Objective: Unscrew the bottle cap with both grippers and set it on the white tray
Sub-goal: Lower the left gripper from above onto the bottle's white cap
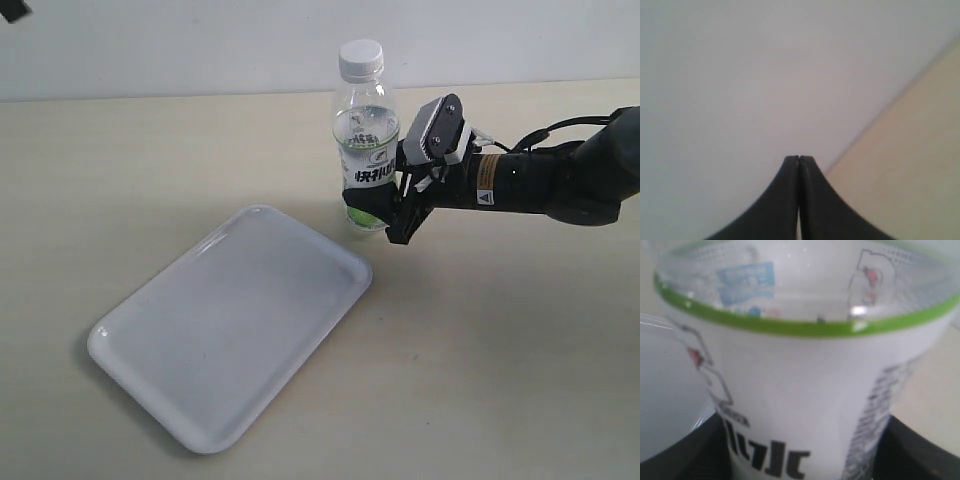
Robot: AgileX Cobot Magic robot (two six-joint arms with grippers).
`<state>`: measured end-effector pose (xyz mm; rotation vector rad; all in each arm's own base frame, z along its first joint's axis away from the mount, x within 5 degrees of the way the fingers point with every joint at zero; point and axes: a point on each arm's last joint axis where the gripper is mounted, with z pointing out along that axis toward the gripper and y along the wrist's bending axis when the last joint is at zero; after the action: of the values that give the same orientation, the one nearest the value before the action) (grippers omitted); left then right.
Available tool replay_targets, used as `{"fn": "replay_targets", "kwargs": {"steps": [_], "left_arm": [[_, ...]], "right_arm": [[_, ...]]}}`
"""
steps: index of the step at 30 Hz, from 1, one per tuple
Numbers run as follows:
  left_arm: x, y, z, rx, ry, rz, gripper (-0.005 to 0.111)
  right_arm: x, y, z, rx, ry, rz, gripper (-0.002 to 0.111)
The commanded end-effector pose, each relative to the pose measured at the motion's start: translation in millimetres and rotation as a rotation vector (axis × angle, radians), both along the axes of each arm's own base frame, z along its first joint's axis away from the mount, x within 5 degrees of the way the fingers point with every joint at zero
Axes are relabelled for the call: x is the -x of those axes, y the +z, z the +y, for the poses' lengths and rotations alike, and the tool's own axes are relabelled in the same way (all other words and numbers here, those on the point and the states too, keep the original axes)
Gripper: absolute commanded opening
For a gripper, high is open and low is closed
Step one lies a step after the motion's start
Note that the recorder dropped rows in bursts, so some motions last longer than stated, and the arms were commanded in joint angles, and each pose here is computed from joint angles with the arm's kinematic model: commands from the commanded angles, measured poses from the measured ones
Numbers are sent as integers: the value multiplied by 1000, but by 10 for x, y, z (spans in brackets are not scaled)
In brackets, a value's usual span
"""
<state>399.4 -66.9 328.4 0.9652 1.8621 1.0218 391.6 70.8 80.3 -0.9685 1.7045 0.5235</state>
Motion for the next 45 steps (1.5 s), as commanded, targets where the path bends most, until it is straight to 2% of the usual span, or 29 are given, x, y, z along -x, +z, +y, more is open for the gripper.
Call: {"fn": "replay_targets", "kwargs": {"steps": [1, 2, 4, 6, 8, 11, 12, 13, 14, 17, 20, 29, 36, 39, 45], "left_arm": [[185, -60, -762, 100, -364, 416, 0], [264, 13, -1022, 156, -493, 478, 0], [346, 168, -1324, 240, -599, 451, 0], [427, 292, -1555, 268, -670, 380, 0], [507, 301, -1696, 297, -700, 385, 2], [611, 162, -1868, 267, -742, 479, 23], [625, 103, -1906, 252, -748, 509, 37], [620, 78, -1921, 250, -749, 515, 44], [610, 33, -1965, 256, -749, 516, 57], [586, 8, -1983, 266, -746, 507, 72], [609, -8, -1983, 305, -705, 538, 71], [840, -37, -2244, 165, -849, 556, 71], [815, -159, -2209, 63, -813, 611, 70], [771, -177, -2215, 94, -776, 589, 68], [747, -161, -2259, 115, -793, 540, 67]], "right_arm": [[-5, 97, 18, -21, 16, -46, 0], [6, 93, 39, 0, 41, -65, 0], [6, 77, 94, 37, 47, -84, 0], [-6, 63, 159, 66, 29, -92, 0], [-10, 67, 185, 68, 24, -101, 0], [-19, 71, 180, 62, 10, -99, 0], [-22, 72, 178, 62, 6, -101, 0], [-27, 68, 172, 66, -2, -98, 0], [-31, 65, 167, 69, -10, -95, 0], [-38, 50, 153, 86, -24, -86, 0], [-47, 54, 148, 92, -31, -101, 0], [-68, 40, 123, 169, -28, -171, 0], [-71, 42, 121, 171, -31, -175, 0], [-71, 42, 121, 165, -35, -168, 0], [-70, 35, 115, 101, -71, -92, 0]]}}
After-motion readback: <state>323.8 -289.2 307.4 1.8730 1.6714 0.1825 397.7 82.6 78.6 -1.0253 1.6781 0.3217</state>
